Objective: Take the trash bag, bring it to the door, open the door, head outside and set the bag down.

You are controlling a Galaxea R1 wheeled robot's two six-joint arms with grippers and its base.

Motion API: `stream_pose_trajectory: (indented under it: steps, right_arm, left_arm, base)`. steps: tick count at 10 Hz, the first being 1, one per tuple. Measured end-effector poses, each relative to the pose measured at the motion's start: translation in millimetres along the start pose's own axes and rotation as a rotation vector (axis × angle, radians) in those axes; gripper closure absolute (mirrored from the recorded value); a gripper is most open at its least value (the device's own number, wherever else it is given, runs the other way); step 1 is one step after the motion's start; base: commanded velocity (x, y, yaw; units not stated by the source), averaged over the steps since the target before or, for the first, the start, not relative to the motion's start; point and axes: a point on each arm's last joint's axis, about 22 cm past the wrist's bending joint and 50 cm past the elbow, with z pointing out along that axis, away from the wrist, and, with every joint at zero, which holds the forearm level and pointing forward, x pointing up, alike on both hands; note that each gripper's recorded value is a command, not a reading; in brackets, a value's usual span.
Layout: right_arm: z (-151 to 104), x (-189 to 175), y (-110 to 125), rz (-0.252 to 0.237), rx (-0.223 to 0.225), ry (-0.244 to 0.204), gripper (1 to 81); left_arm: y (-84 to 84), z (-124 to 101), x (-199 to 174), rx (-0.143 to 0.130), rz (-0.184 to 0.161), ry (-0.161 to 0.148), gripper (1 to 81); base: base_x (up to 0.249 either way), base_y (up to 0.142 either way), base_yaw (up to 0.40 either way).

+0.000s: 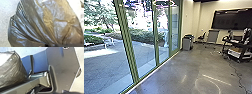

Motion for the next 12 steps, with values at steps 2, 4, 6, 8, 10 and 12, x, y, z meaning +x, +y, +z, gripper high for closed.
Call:
stream_pose_trajectory:
  steps: [2, 4, 6, 8, 10, 12]
  right_arm:
    - [0.5, -1.5, -1.6, 0.0, 0.002, -0.002, 1.0]
    - [0.7, -1.7, -2.3, 0.0, 0.002, -0.004, 1.0]
    - [0.7, -0.2, -2.3, -0.001, 0.001, -0.004, 1.0]
    - [0.8, 0.3, -2.5, -0.001, 0.001, -0.003, 1.0]
    - [0.8, 0.4, -2.1, -0.001, 0.0, -0.002, 1.0]
    - [0.8, 0.4, -2.1, -0.001, 0.0, -0.002, 1.0]
  left_arm:
    - [0.5, 0.0, -2.4, -0.001, 0.0, -0.002, 81.1]
    - [0.1, -0.1, -1.5, 0.0, 0.0, -0.001, 81.1]
    - [0.0, 0.0, -1.2, 0.002, -0.001, 0.003, 81.1]
    - [-0.6, -0.1, -1.2, 0.003, -0.001, 0.005, 81.1]
    - [-0.6, -0.1, -0.8, 0.003, 0.0, 0.005, 81.1]
    - [-0.9, -0.1, -0.8, 0.004, 0.0, 0.005, 81.1]
  base:
    - [0.143, -0.076, 0.0]
    - [0.154, -0.08, 0.0]
    - [0.159, -0.081, 0.0]
    - [0.16, -0.081, 0.0]
    - [0.162, -0.082, 0.0]
    - [0.162, -0.084, 0.0]
